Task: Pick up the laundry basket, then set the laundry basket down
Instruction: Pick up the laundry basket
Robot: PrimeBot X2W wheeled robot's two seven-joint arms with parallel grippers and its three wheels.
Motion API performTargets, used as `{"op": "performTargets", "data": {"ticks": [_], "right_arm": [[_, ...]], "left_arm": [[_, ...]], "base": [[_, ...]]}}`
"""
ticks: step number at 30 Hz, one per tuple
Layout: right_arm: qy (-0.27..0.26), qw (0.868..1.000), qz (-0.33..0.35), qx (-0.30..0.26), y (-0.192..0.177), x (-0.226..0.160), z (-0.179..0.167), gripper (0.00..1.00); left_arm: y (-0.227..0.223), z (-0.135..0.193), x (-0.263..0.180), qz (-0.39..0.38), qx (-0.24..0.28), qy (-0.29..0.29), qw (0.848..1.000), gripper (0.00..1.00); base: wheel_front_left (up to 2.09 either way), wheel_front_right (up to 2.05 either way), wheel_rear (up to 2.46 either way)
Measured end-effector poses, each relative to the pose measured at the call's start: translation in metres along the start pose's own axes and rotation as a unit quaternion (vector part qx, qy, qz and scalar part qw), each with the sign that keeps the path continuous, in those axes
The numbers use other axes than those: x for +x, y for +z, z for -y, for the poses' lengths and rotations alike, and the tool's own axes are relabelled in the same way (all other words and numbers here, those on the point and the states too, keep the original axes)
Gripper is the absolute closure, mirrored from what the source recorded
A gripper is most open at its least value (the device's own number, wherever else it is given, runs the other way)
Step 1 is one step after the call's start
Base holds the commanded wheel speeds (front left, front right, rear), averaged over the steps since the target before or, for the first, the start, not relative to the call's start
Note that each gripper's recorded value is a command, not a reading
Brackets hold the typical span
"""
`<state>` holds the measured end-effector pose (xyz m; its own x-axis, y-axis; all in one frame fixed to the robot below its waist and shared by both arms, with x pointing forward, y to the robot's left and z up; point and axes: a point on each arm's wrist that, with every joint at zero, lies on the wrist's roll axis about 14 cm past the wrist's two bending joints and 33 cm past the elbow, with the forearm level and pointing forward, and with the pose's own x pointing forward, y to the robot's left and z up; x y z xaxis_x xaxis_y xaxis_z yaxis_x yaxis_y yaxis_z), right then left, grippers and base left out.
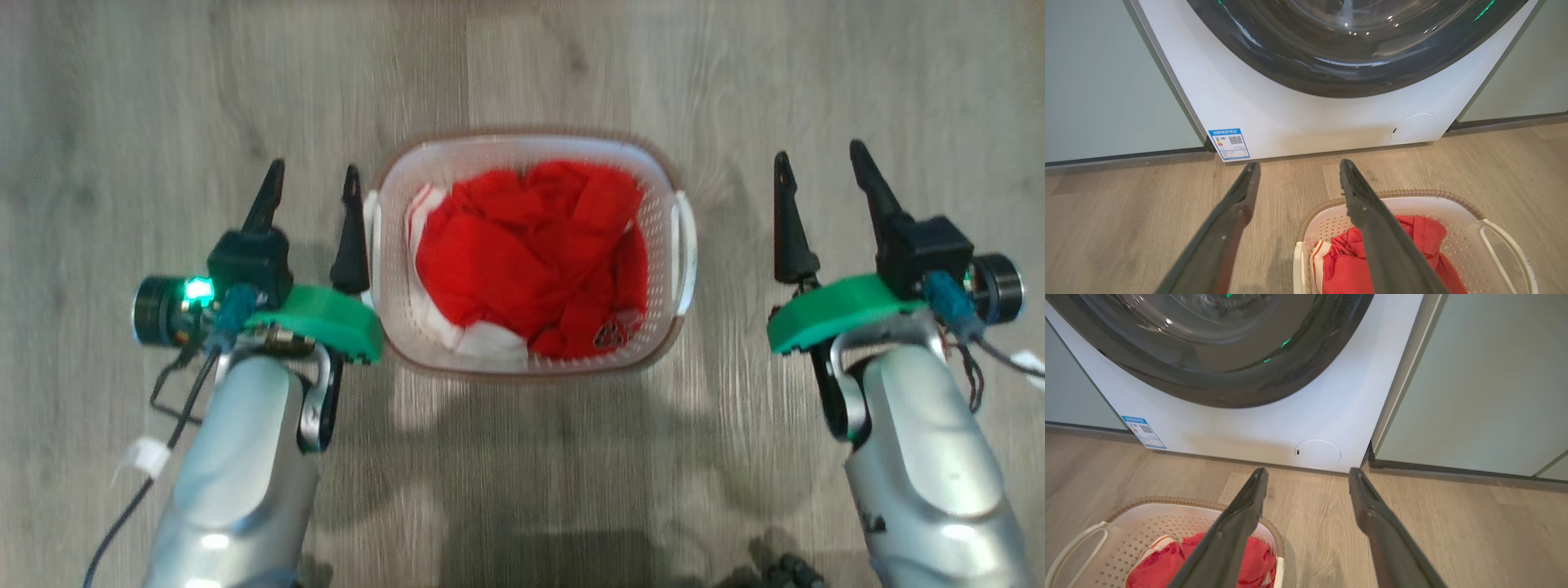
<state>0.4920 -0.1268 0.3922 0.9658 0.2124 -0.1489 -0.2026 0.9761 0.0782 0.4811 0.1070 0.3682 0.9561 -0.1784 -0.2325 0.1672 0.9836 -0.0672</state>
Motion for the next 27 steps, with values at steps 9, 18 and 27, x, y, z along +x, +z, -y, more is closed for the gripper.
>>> {"op": "performTargets", "data": {"ticks": [9,18,27], "right_arm": [[0.0,0.995,-0.096,0.028,-0.09,0.029,0.005,0.0],[0.0,0.983,-0.177,0.046,-0.159,0.029,0.003,0.0],[0.008,0.966,-0.249,0.069,-0.207,0.021,-0.007,0.0]], "left_arm": [[-0.081,-0.005,0.032,-0.094,-0.014,-0.003,0.995,0.0],[-0.151,-0.008,0.023,-0.193,-0.022,-0.003,0.981,0.0],[-0.189,-0.004,0.013,-0.258,-0.029,-0.019,0.966,0.0]], "base": [[0.0,0.0,0.0],[0.0,0.0,0.0],[0.0,0.0,0.0]]}}
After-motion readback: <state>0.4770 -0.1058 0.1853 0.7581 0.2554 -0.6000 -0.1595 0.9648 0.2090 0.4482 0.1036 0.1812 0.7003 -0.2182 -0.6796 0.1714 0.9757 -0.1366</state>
